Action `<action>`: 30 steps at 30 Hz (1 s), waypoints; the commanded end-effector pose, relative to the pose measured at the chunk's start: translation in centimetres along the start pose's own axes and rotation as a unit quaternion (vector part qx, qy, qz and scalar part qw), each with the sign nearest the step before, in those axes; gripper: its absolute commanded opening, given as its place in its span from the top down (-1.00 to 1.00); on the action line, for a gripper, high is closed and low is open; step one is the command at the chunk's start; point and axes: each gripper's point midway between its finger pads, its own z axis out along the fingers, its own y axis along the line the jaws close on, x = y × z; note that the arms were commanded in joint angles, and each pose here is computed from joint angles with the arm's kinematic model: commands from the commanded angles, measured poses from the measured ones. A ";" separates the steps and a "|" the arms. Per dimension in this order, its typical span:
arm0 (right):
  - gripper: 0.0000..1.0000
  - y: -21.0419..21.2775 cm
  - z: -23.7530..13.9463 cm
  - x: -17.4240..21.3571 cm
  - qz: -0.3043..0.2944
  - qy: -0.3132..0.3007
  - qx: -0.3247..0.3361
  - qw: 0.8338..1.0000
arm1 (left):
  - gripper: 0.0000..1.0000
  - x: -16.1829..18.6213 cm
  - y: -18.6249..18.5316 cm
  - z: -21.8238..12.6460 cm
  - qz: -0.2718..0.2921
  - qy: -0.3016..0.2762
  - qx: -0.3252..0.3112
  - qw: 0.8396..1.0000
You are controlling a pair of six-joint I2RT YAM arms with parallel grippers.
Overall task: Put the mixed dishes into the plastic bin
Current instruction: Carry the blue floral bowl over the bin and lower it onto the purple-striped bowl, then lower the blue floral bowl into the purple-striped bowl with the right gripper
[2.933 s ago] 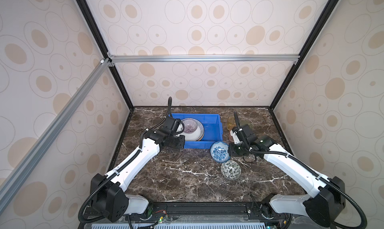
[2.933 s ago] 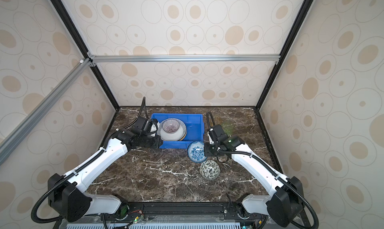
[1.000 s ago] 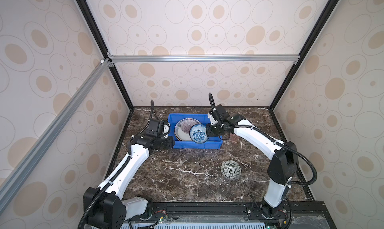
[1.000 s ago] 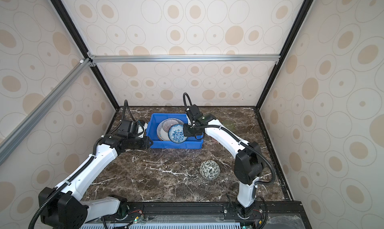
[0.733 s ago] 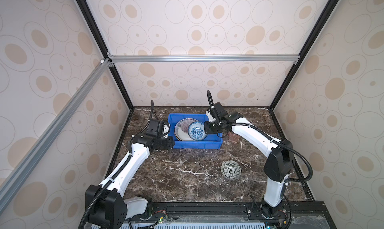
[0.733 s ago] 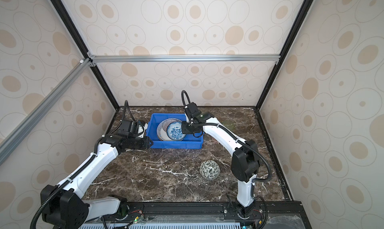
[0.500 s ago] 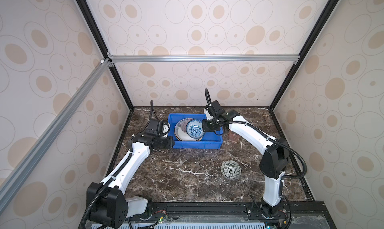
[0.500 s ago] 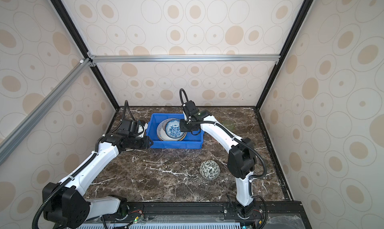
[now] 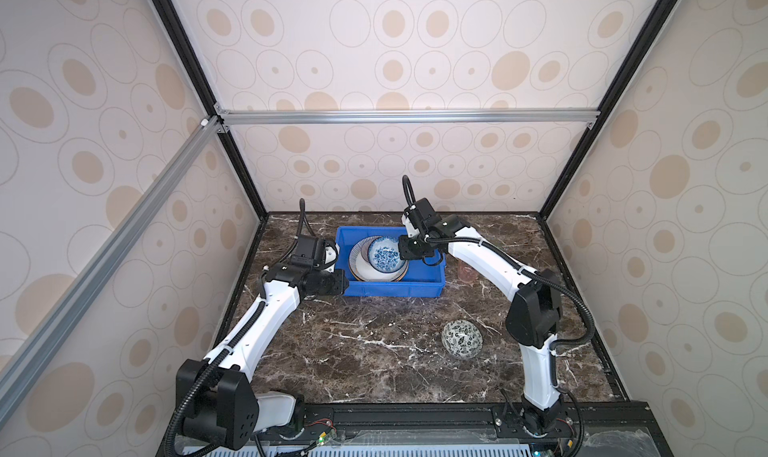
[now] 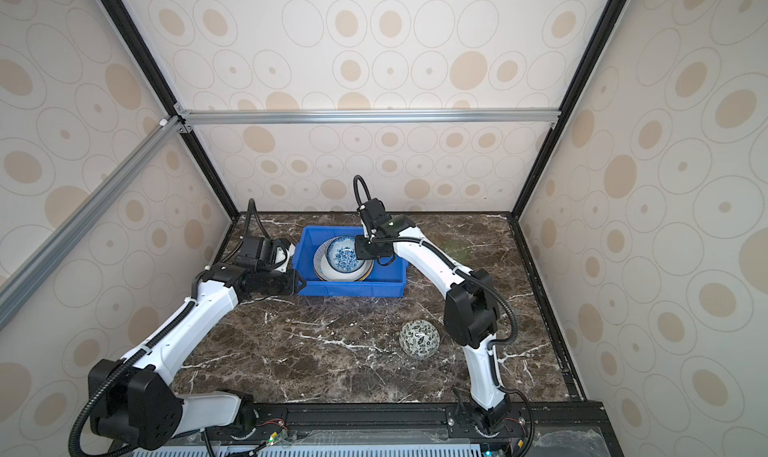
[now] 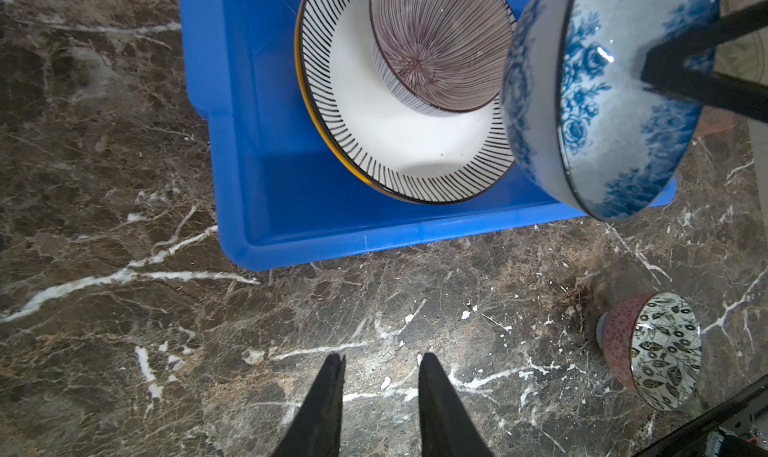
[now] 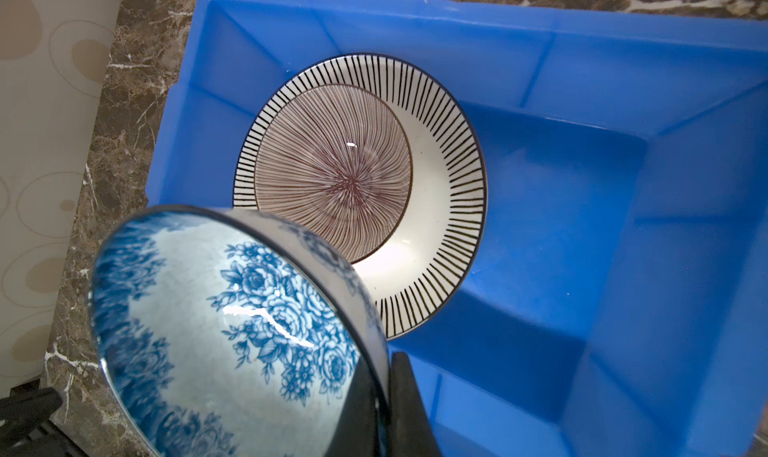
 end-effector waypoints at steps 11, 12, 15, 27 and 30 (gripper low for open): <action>1.00 1.7 1.0 -3.4 -0.001 -0.039 -0.021 0.999 | 0.36 -1.5 0.0 -0.3 0.017 -0.013 0.008 1.000; 1.00 1.7 1.1 -3.5 0.000 -0.040 -0.020 0.999 | 0.37 -1.5 0.0 -0.3 0.017 -0.013 0.007 1.000; 1.00 1.4 1.5 -3.7 0.007 -0.039 -0.019 0.999 | 0.37 -1.5 0.1 -0.3 0.015 -0.013 0.007 1.000; 1.00 0.7 2.8 -5.3 0.039 -0.055 -0.032 0.997 | 0.37 -1.5 0.2 0.0 0.011 -0.010 0.011 1.000; 1.00 0.4 3.2 -5.5 0.045 -0.054 -0.033 0.997 | 0.36 -1.6 0.2 0.1 0.010 -0.010 0.010 1.000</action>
